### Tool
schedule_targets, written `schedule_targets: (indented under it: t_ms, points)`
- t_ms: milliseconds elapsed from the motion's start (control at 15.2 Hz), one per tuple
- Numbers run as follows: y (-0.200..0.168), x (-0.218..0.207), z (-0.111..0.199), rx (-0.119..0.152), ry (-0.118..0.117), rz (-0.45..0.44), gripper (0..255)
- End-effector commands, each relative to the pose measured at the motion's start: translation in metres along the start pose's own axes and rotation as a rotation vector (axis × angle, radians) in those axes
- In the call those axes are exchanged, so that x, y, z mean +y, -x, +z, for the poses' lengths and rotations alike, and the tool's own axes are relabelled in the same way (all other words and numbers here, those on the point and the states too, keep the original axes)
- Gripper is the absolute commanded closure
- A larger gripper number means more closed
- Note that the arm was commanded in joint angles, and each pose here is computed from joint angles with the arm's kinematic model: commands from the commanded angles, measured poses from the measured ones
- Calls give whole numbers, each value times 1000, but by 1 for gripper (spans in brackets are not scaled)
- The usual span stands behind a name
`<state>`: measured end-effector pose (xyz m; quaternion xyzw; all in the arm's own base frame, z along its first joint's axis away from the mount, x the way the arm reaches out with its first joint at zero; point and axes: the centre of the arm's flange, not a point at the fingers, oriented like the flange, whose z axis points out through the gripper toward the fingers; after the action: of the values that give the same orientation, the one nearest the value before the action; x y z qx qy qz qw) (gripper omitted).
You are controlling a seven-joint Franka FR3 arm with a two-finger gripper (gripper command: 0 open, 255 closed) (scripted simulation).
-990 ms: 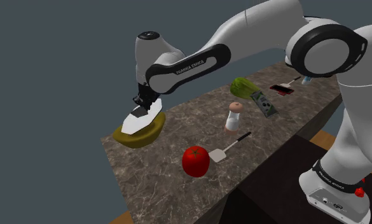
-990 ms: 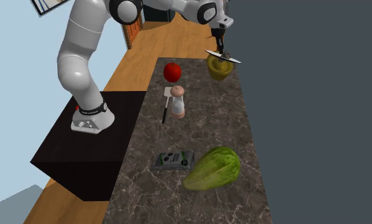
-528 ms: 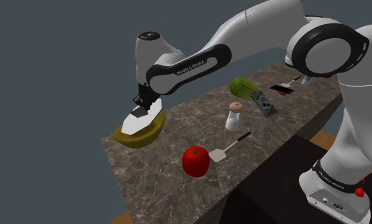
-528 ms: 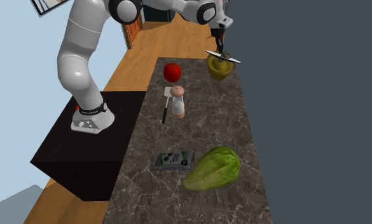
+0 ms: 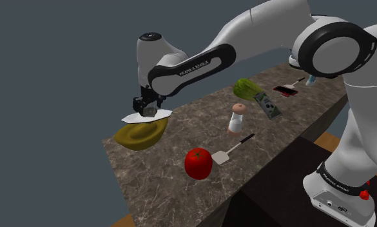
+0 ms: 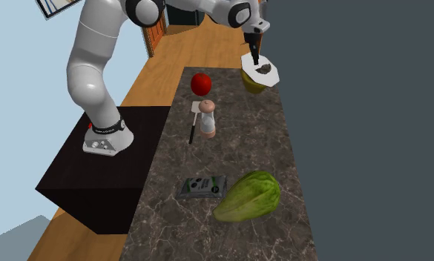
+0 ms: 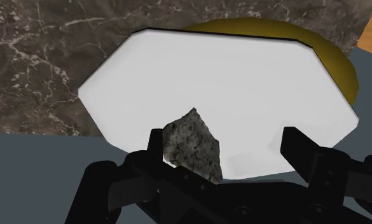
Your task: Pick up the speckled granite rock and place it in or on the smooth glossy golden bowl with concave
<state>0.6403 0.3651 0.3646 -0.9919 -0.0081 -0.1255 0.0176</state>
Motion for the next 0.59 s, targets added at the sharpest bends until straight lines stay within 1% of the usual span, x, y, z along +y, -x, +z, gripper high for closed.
schedule_targets:
  t_ms: [0, 66, 528]
  points:
    - [0, -1, -23, 0, 0, 0, 0]
    - [0, -1, -34, 0, 0, 0, 0]
    - [0, -1, -34, 0, 0, 0, 0]
